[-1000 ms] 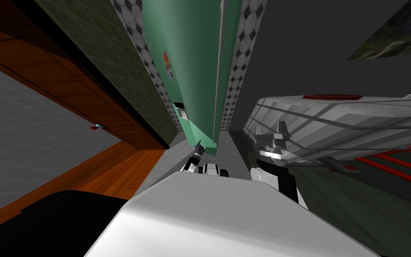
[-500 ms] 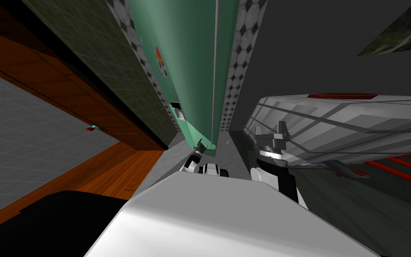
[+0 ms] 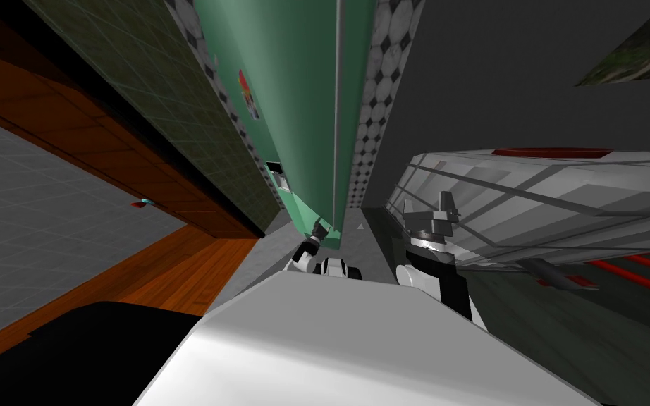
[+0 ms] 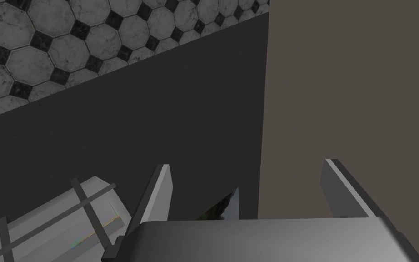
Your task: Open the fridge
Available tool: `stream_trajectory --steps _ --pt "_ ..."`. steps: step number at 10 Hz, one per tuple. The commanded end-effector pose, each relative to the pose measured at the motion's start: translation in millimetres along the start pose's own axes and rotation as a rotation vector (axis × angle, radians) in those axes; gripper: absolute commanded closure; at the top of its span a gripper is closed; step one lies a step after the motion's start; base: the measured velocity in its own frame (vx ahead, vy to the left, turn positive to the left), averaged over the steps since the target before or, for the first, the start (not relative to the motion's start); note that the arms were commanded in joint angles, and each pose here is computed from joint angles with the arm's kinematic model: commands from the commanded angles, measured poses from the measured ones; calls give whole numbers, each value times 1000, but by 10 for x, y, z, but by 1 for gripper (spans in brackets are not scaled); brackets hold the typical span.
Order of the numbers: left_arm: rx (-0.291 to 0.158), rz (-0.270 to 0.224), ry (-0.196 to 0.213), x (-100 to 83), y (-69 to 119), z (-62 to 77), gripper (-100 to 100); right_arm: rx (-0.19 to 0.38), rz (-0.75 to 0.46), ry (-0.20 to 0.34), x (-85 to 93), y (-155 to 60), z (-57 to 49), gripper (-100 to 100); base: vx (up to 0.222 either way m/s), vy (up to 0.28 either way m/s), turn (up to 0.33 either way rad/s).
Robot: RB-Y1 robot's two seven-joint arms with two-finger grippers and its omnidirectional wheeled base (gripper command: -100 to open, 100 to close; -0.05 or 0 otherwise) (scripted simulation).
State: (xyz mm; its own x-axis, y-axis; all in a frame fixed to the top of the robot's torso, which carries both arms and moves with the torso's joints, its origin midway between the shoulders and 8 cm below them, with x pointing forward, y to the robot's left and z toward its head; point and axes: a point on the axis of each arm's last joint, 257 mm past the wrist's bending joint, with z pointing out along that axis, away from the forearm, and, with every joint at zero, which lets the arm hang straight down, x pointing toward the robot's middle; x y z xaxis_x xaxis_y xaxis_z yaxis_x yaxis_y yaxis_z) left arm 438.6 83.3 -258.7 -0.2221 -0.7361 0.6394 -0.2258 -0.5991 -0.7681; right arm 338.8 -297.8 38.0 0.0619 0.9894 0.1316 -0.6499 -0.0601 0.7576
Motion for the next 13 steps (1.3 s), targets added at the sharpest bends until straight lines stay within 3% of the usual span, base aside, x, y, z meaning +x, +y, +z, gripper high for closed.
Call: stream_trajectory --steps 1,9,12,13 --pt "-16 -16 12 118 -44 54 -100 0 0 0 0 0 0 0 85 -51 13" --pt "-65 -55 51 470 -160 161 -100 0 0 0 0 0 0 0 76 -48 16" --pt "-68 -56 52 480 -160 164 -100 0 0 0 0 0 0 0 35 -17 5" --pt "-68 -56 52 480 -161 164 100 0 0 0 0 0 0 0 0 -4 -15"
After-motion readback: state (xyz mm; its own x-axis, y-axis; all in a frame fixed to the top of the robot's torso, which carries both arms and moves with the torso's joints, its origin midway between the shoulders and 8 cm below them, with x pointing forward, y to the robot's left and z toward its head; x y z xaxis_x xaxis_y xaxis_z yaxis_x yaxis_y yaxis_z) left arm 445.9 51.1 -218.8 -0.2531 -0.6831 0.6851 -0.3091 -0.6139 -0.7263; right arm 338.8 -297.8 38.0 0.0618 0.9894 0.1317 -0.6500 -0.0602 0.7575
